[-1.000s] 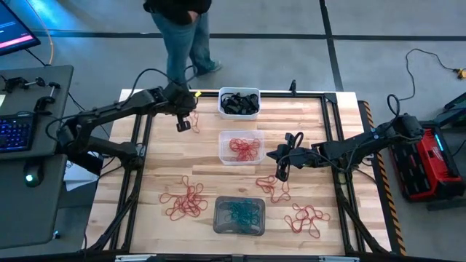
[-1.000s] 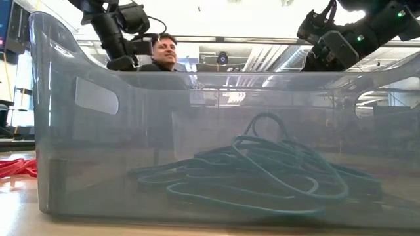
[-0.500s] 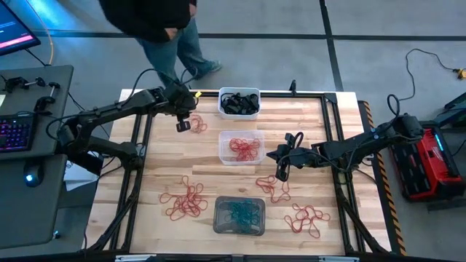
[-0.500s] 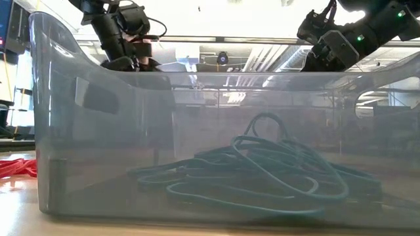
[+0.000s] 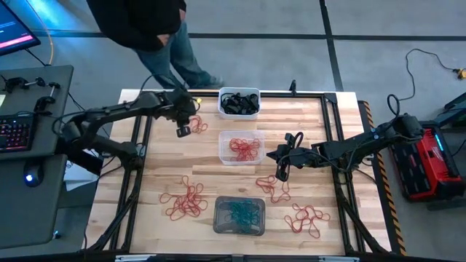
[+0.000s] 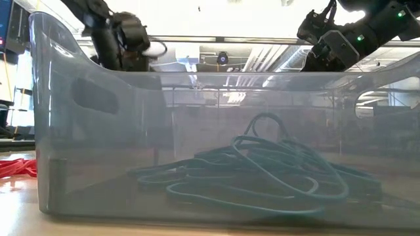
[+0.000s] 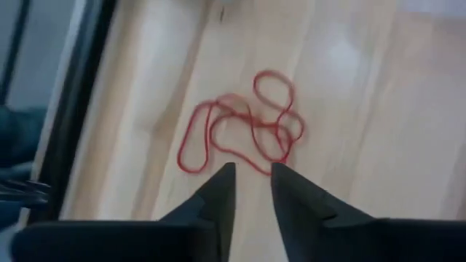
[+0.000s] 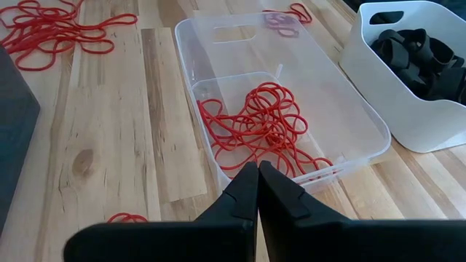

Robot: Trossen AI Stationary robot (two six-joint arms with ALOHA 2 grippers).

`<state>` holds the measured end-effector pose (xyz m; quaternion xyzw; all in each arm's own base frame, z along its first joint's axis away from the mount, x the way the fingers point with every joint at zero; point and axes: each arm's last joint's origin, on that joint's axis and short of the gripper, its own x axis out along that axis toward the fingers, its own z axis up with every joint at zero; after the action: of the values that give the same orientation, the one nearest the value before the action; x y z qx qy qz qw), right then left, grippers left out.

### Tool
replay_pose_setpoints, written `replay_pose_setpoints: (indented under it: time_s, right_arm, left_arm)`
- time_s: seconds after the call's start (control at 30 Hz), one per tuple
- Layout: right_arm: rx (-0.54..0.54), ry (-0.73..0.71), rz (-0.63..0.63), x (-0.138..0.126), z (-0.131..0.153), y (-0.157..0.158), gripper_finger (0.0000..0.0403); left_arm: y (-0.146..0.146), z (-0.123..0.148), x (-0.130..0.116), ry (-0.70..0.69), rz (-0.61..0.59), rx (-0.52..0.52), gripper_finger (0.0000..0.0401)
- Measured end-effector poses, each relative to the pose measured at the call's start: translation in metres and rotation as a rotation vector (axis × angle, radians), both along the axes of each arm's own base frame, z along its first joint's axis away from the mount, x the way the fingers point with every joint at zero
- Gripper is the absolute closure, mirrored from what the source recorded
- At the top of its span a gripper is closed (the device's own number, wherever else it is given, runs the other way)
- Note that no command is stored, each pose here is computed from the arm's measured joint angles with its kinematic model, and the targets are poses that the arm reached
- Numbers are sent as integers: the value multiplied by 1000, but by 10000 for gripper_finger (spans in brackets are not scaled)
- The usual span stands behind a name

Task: Sort rubber bands into baskets
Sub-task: Put the red rubber band into the transparent bin

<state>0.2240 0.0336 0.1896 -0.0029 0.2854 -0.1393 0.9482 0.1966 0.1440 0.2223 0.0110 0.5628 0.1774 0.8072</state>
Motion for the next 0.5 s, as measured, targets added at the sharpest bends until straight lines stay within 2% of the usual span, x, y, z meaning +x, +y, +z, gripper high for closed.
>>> replay_pose_setpoints:
  time_s: [0.23,0.5]
  right_arm:
    - [13,-1,5,0,0,0,403]
    - [15,2,14,0,0,1,403]
  left_arm:
    - [28,-40,10,98,24,-23,264]
    - [58,-67,9,177,55,-64,258]
